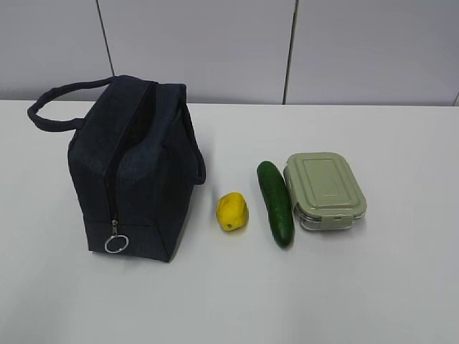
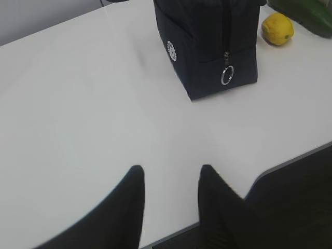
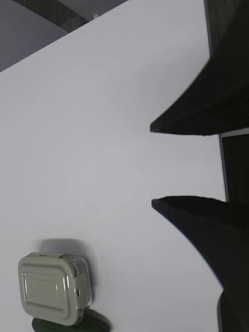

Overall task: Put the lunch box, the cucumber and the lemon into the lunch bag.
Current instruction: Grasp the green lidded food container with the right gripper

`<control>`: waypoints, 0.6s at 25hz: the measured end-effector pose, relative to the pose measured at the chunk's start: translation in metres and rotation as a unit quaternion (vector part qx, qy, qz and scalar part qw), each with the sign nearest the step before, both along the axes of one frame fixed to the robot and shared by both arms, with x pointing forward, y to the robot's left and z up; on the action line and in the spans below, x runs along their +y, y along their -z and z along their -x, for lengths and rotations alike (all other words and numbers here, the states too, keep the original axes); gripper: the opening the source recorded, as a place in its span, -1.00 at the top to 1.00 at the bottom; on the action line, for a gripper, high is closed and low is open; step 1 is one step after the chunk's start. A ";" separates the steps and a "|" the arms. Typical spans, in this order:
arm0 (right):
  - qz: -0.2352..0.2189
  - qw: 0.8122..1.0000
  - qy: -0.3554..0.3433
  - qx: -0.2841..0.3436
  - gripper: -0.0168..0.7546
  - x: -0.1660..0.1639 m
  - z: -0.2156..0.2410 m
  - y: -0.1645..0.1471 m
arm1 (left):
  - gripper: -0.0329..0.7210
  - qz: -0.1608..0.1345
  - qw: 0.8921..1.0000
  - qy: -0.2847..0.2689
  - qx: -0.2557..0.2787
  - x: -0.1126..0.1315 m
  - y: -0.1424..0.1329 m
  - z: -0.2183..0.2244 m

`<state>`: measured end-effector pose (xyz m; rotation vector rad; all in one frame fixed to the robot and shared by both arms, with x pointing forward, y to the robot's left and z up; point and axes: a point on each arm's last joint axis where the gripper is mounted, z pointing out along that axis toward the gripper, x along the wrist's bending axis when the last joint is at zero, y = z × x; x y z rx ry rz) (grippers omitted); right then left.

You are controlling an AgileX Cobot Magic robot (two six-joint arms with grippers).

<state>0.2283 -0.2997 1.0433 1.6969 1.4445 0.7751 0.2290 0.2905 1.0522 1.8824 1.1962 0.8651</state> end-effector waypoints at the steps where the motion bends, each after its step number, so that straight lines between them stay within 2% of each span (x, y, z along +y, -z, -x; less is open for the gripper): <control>1: 0.000 1.000 0.000 0.000 0.19 0.000 0.000 0.000 | 0.28 0.000 1.000 0.000 0.000 0.000 0.000 0.000; 15: 0.000 1.000 0.000 0.000 0.19 0.000 0.000 0.000 | 0.28 0.000 1.000 0.000 0.000 0.000 0.000 0.000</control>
